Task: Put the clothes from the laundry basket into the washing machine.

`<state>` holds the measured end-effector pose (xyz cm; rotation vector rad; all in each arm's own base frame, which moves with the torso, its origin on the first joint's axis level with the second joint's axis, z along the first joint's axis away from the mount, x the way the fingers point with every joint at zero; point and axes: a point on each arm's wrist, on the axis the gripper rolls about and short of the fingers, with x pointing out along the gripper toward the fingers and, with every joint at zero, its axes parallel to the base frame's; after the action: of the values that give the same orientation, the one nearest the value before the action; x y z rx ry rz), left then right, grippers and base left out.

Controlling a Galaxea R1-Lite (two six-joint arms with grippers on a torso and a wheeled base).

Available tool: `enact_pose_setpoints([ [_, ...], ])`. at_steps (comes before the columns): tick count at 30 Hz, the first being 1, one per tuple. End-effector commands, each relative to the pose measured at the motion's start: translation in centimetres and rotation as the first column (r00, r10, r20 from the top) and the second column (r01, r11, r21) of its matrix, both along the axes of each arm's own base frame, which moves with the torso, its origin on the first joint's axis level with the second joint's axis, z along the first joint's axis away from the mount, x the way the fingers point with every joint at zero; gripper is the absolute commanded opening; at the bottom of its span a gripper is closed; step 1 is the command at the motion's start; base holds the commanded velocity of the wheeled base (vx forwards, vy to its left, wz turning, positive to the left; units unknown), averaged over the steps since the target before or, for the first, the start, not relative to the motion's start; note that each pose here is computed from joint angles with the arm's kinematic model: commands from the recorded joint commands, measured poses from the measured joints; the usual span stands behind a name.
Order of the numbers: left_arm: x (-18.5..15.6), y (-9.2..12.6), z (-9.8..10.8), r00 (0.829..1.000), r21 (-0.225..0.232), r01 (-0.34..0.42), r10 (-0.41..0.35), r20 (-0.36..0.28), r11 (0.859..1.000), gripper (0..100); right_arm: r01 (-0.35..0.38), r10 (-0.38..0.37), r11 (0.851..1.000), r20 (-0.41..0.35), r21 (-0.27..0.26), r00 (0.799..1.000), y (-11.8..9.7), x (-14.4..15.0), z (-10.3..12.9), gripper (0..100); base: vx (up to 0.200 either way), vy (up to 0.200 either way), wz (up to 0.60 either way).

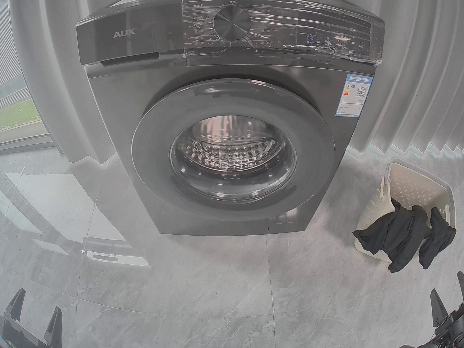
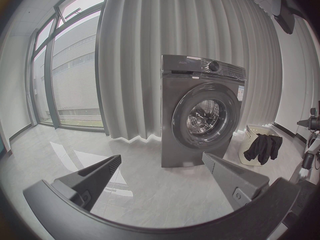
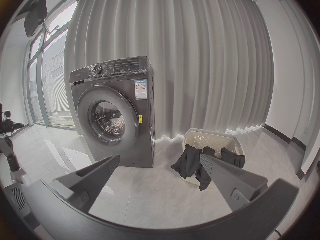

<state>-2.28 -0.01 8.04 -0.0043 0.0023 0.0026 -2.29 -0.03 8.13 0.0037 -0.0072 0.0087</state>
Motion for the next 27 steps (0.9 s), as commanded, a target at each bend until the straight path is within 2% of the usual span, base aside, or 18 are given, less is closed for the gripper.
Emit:
enact_pose_setpoints([
  [1,0.0,0.0,-0.53,1.0,0.0,-0.001,0.001,-0.001,1.0,100,0.0,0.0,1.0,-0.001,0.001,1.0,0.0,0.01,-0.52,100,0.0,0.0,0.0],
  [15,0.0,0.0,-0.53,1.0,0.0,-0.001,0.001,-0.001,1.0,100,0.0,0.0,1.0,-0.001,0.001,1.0,0.0,0.01,-0.52,100,0.0,0.0,0.0],
  [24,-0.01,0.0,-0.48,1.0,0.0,-0.001,0.001,0.001,1.0,100,0.0,0.0,1.0,-0.001,-0.001,1.0,0.0,0.01,-0.52,100,0.0,0.0,-0.6],
  [27,0.0,0.0,-0.53,1.0,0.0,0.001,-0.001,-0.001,1.0,100,0.0,0.0,1.0,-0.001,0.001,1.0,0.0,0.01,-0.52,100,0.0,0.0,0.0],
])
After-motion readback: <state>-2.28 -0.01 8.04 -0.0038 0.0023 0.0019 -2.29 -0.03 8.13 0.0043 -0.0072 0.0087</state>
